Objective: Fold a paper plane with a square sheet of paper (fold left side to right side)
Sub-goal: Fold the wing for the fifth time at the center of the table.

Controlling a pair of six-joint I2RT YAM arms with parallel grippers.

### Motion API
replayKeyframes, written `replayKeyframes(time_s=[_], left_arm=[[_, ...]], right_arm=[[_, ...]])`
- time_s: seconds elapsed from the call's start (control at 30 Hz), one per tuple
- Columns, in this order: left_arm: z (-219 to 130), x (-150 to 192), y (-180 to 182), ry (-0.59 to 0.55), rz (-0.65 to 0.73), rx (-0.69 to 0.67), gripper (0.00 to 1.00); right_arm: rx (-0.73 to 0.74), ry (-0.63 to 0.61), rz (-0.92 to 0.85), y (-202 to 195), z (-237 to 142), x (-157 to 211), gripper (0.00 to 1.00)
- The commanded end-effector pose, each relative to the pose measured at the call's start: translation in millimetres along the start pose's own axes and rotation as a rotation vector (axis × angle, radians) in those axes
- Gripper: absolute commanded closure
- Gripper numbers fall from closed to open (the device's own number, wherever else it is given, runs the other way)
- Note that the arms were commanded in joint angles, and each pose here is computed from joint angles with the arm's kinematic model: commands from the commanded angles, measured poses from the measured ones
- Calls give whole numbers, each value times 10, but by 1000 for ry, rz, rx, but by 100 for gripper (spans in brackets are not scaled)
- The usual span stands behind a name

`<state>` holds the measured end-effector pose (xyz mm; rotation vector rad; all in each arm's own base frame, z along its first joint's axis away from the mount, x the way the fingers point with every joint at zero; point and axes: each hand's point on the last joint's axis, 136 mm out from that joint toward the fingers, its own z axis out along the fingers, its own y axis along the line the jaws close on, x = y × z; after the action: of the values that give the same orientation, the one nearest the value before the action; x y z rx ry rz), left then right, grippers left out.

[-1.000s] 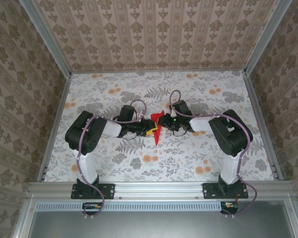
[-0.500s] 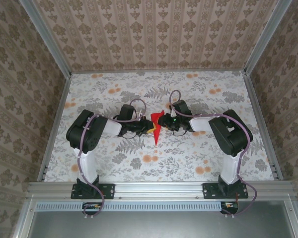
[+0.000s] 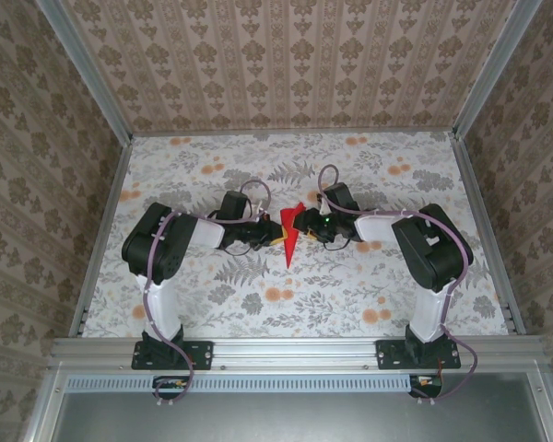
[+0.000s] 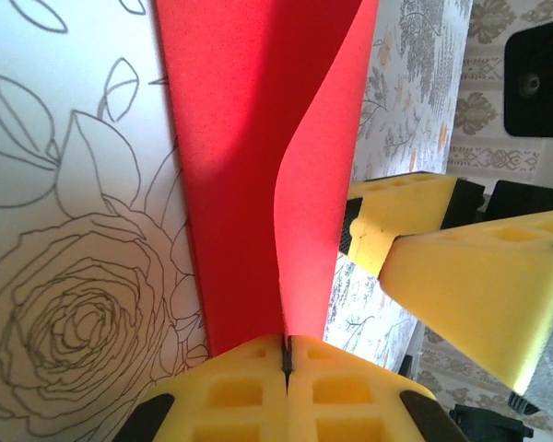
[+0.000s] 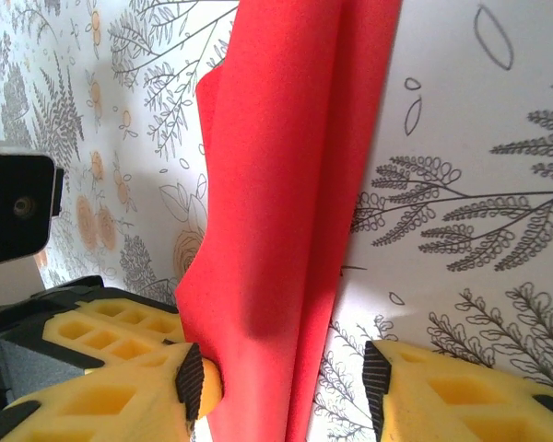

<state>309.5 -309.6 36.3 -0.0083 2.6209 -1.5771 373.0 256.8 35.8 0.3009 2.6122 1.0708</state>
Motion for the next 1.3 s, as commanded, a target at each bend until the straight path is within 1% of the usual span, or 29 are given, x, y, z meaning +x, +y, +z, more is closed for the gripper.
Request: replayKeyframes(time_s=[0.0,0.1,0.23,0.37,0.87,1.27], left_arm=[[-16,-30,21,11,32,-6,95],[-22,-35,50,12,30,-12,95],[-27,-47,72,10,27,-14,95],[-27,-46,79,9,26,-17,95],[-19,-50,92,11,22,-18,95],[-14,-53,109,11,16,-22,95]], right_arm=[[-14,8,1,109,-38,-49,45],[-9,5,1,122,-21,-85,41],[-3,8,-1,146,21,-138,40],[34,7,12,99,63,-183,39],[33,29,13,96,192,-216,38],[23,-15,-17,191,83,-292,39]])
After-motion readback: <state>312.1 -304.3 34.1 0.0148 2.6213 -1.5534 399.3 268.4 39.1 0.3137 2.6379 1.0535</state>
